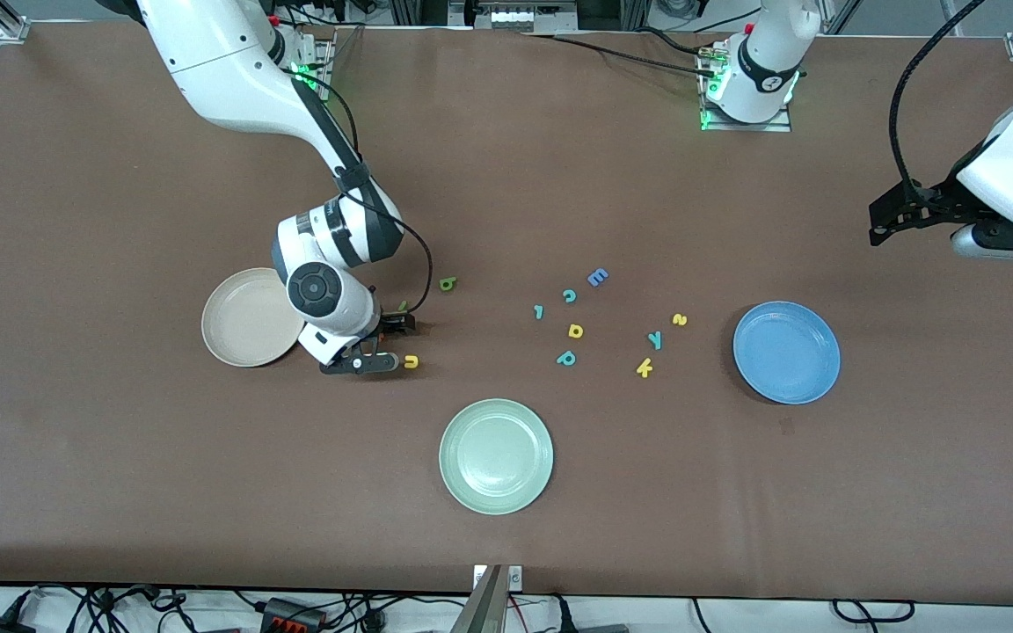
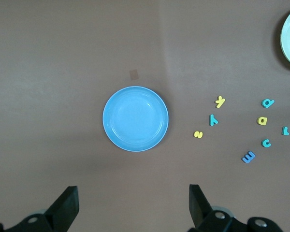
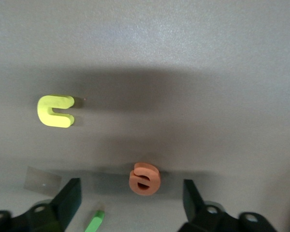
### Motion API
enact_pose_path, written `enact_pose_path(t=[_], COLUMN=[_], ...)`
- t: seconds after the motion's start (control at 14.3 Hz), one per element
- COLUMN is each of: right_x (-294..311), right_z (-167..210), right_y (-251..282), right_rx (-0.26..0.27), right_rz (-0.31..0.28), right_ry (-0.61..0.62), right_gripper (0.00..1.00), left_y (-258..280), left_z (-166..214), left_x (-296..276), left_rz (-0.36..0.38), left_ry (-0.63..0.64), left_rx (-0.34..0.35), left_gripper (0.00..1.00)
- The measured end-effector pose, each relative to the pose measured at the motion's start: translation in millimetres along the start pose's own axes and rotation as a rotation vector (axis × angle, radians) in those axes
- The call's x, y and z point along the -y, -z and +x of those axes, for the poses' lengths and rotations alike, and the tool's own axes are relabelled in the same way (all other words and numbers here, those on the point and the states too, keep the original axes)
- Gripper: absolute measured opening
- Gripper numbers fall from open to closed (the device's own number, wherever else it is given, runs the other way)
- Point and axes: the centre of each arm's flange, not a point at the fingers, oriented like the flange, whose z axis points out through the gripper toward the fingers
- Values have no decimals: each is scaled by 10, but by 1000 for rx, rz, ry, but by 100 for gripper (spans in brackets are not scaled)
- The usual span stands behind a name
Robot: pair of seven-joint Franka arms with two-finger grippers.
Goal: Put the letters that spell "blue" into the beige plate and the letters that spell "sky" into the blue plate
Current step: 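Grasp the orange letter with the right gripper and lift it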
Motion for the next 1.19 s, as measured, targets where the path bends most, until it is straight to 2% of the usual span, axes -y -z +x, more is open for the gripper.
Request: enact_pose_path(t=[0.14, 0.21, 0.28, 1.19], right_x=[-10, -17, -31, -86], right_z=[1, 3, 11, 26], right_y=[-28, -29, -25, -17], right_rx=[4, 4, 3, 12], right_rz=[-2, -2, -3, -7], right_ry=[-2, -3, -5, -14], right_gripper=[83, 74, 69, 59], left_y=[0, 0, 0, -1], left_z=[0, 0, 0, -1], left_x=[0, 0, 1, 2], left_rz=[0, 0, 0, 0], left_ry=[0, 0, 0, 0], left_rx=[0, 0, 0, 1], left_gripper=[100, 100, 100, 100])
